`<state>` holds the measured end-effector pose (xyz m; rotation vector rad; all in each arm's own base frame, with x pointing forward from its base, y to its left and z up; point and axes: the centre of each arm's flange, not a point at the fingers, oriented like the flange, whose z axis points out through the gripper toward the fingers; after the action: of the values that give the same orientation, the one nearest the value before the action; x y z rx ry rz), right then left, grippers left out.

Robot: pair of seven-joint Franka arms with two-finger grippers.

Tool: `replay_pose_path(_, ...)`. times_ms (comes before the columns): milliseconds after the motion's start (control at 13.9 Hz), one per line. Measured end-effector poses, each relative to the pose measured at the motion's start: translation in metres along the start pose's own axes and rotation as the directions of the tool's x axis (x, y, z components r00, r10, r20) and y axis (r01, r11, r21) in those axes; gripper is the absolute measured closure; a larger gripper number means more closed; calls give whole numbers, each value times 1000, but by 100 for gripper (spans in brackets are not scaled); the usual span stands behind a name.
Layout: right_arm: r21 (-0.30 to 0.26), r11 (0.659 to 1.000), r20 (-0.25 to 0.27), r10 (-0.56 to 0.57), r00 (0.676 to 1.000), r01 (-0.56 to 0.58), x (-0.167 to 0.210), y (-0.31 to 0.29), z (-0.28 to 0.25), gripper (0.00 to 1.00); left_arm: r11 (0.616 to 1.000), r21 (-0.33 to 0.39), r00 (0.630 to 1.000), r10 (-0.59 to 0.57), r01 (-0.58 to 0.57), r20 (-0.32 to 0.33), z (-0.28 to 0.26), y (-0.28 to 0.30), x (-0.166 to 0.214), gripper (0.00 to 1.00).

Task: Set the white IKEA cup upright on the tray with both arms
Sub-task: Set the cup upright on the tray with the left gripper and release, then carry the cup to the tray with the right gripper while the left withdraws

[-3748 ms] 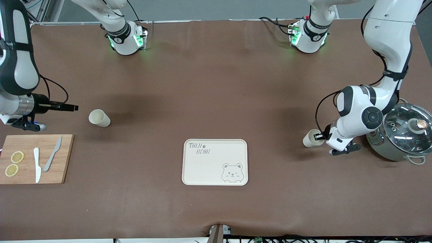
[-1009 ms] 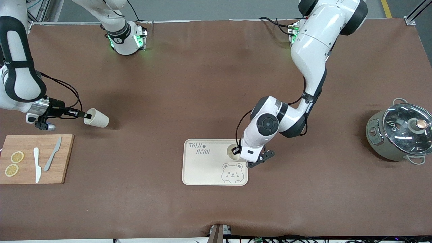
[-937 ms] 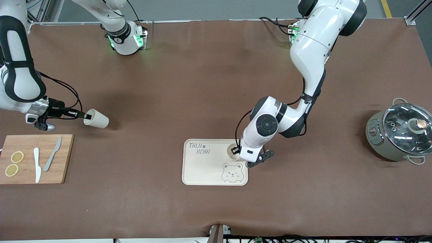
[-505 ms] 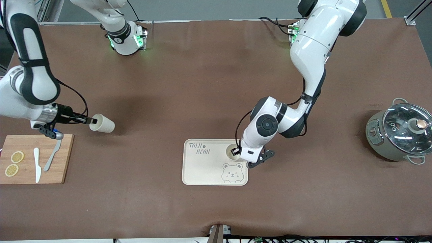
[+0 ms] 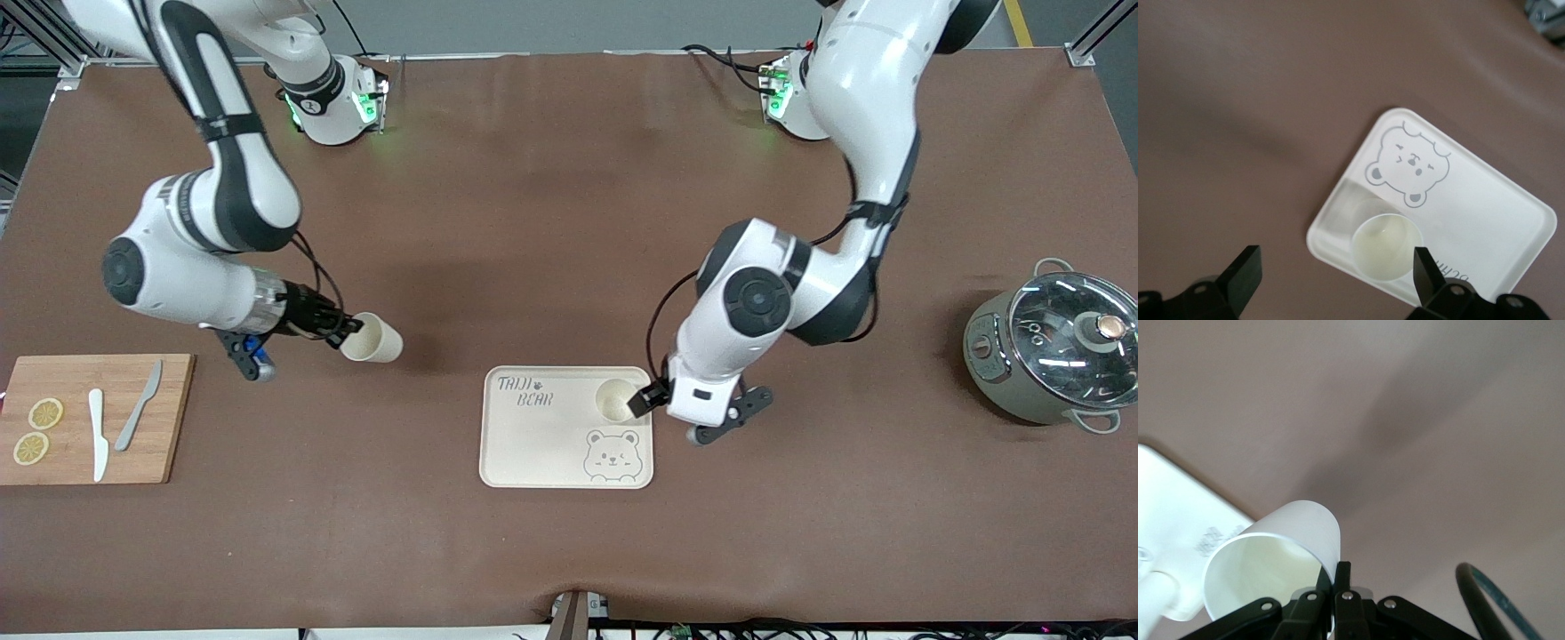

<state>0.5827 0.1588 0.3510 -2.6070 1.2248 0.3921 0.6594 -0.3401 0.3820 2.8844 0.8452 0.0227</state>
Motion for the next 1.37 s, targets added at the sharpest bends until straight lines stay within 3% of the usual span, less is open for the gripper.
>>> replay_pose_path(144,1,996,-9,88,996,-88,-26,-32,8,97,999,21,1000,-31,31,-1,-44,-27,26,0)
replay_pose_path(505,-12,963,-39,270,962,-271,-81,-106,63,97,997,74,1000,18,-18,5,-110,-95,82,0)
replay_pose_path(721,45,936,-87,353,932,-350,-104,-141,107,97,992,112,998,61,-63,22,-145,-141,110,0)
replay_pose_path(937,101,927,-115,371,922,-360,-106,-155,136,97,975,187,992,122,-120,-1,-177,-185,132,0)
replay_pose_path(1369,125,905,-154,422,894,-406,-87,-154,161,97,962,199,982,191,-189,9,-237,-253,152,0)
